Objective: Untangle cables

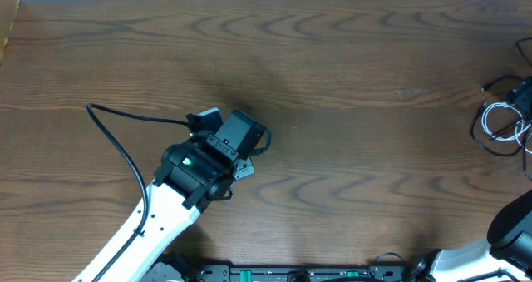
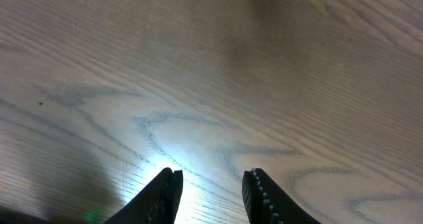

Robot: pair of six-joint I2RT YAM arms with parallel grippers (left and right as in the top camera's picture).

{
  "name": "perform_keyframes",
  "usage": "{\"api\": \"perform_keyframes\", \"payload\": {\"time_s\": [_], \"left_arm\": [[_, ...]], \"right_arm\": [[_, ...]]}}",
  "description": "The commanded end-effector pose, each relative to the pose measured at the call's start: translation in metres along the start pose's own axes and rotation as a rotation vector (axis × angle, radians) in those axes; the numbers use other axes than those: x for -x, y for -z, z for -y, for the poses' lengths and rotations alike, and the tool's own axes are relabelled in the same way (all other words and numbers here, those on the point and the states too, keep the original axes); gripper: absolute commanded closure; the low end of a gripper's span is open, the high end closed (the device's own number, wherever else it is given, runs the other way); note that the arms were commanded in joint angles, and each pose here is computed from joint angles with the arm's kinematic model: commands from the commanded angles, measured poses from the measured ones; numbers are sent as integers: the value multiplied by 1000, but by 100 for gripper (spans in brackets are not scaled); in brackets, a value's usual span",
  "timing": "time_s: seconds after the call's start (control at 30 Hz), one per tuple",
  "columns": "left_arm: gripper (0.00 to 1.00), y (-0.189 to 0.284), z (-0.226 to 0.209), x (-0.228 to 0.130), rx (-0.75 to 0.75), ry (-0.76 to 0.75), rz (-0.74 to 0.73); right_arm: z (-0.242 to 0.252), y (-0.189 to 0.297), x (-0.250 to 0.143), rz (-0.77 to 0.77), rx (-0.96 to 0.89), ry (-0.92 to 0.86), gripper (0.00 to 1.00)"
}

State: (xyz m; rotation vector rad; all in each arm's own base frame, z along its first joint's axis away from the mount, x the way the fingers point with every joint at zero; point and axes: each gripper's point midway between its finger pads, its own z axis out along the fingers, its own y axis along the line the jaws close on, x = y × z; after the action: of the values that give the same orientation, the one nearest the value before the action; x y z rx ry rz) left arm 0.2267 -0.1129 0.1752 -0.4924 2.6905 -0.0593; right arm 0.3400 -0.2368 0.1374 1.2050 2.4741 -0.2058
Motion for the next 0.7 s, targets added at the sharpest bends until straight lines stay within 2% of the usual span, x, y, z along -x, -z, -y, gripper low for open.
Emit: {"api": "perform_keyframes", "payload": {"time_s": [0.0, 0.43, 0.47, 0.5, 0.53, 0.6, 0.63, 0.67], "left_arm": [[65, -1, -4, -1, 13, 2, 4], [65, -1, -3, 0, 10, 3, 6], [65, -1, -3, 0, 10, 3, 6], [65, -1, -3, 0, 10, 3, 6], [65, -1, -3, 0, 10, 2, 6], [64, -1, -3, 0, 10, 3, 6], [65, -1, -3, 0, 10, 3, 6], [64, -1, -3, 0, 10, 3, 6]], "right_arm": [[1, 0, -1, -7, 3, -12, 1], [-23, 2, -7, -44, 137, -11, 1], [-23, 2, -6, -42, 138, -11, 4], [-23, 2, -6, -42, 138, -11, 10], [-23, 2, -6, -42, 138, -11, 27], [-23, 2, -6, -42, 138, -11, 81], [-23, 2, -6, -42, 138, -11, 98], [-23, 2, -6, -42, 137, -11, 99]]}}
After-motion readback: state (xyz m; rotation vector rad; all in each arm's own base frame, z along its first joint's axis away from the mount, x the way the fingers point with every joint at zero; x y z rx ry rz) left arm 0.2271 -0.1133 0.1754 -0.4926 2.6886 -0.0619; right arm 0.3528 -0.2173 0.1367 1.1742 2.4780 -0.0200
